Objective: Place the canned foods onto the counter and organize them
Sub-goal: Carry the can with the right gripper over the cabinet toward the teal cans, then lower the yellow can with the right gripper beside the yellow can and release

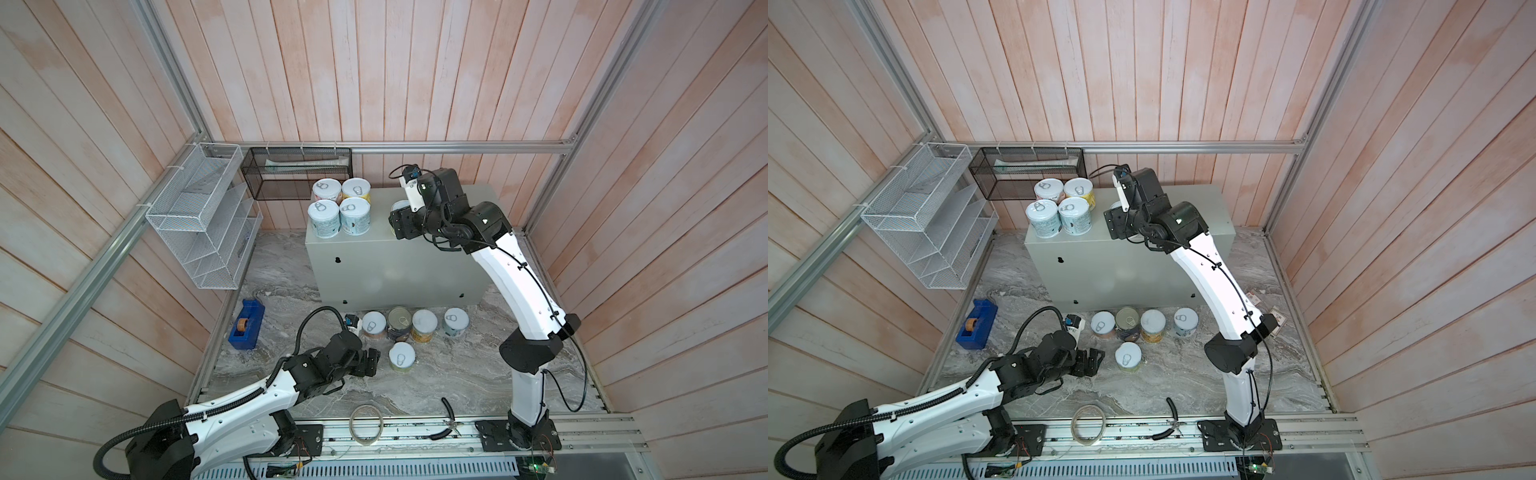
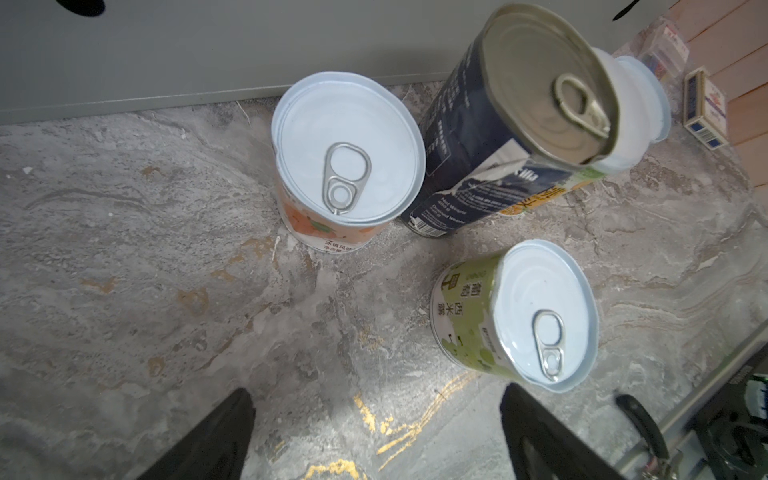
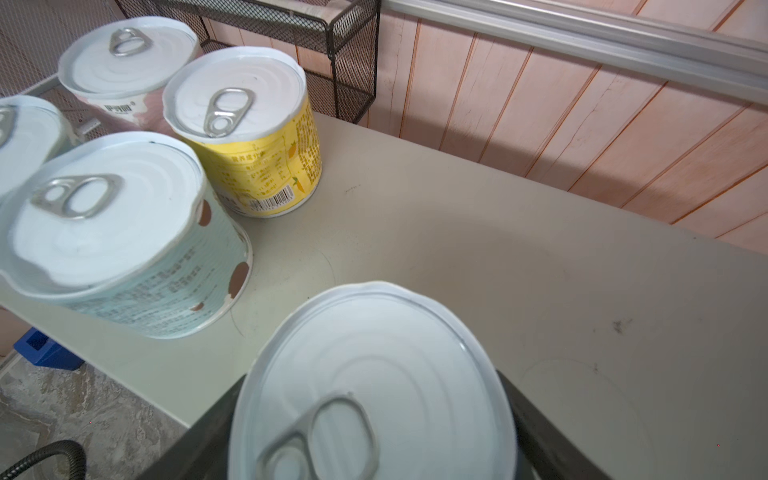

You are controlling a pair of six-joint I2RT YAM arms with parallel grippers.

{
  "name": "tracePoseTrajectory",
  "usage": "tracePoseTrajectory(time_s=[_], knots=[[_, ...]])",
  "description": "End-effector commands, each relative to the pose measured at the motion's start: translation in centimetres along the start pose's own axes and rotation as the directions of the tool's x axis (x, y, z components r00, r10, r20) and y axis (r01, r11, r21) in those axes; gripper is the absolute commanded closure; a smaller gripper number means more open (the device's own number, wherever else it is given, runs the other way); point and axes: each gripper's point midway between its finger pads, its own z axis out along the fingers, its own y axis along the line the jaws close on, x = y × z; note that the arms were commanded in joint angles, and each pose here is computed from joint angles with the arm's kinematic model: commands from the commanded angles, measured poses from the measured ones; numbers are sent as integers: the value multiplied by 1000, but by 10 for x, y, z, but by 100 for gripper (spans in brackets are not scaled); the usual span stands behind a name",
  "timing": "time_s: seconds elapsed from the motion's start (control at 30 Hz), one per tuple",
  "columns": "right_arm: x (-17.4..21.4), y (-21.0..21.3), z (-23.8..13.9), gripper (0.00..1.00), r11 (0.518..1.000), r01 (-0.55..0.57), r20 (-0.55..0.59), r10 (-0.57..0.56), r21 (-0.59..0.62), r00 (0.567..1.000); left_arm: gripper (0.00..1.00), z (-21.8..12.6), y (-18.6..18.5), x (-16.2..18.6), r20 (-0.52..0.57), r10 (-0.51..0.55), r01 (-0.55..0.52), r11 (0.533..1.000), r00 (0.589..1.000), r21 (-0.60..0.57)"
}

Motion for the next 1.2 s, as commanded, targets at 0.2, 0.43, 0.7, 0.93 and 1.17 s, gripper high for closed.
tracePoseTrajectory(time_s=[0.2, 0.43, 0.7, 0.93, 1.17], knots=[[-36, -6, -14, 8, 1000, -17, 136, 17, 1, 991, 5, -2, 3, -8, 36, -3, 4, 1000, 999, -22], [-64, -11, -62, 11, 1000, -3, 284, 1, 6, 959, 5, -6, 2, -17, 62, 2, 0, 999, 998, -33], [-34, -13, -94, 35, 998, 53, 309, -42, -27, 950, 5, -12, -6, -29, 95, -6, 6, 1000, 995, 1], [5, -8, -82, 41, 989, 107, 270, -76, -103, 960, 6, -26, -10, -50, 140, -32, 27, 999, 990, 35], [23, -6, -58, 43, 987, 114, 235, -84, -116, 968, 5, -35, 5, -53, 156, -110, 97, 992, 982, 84]])
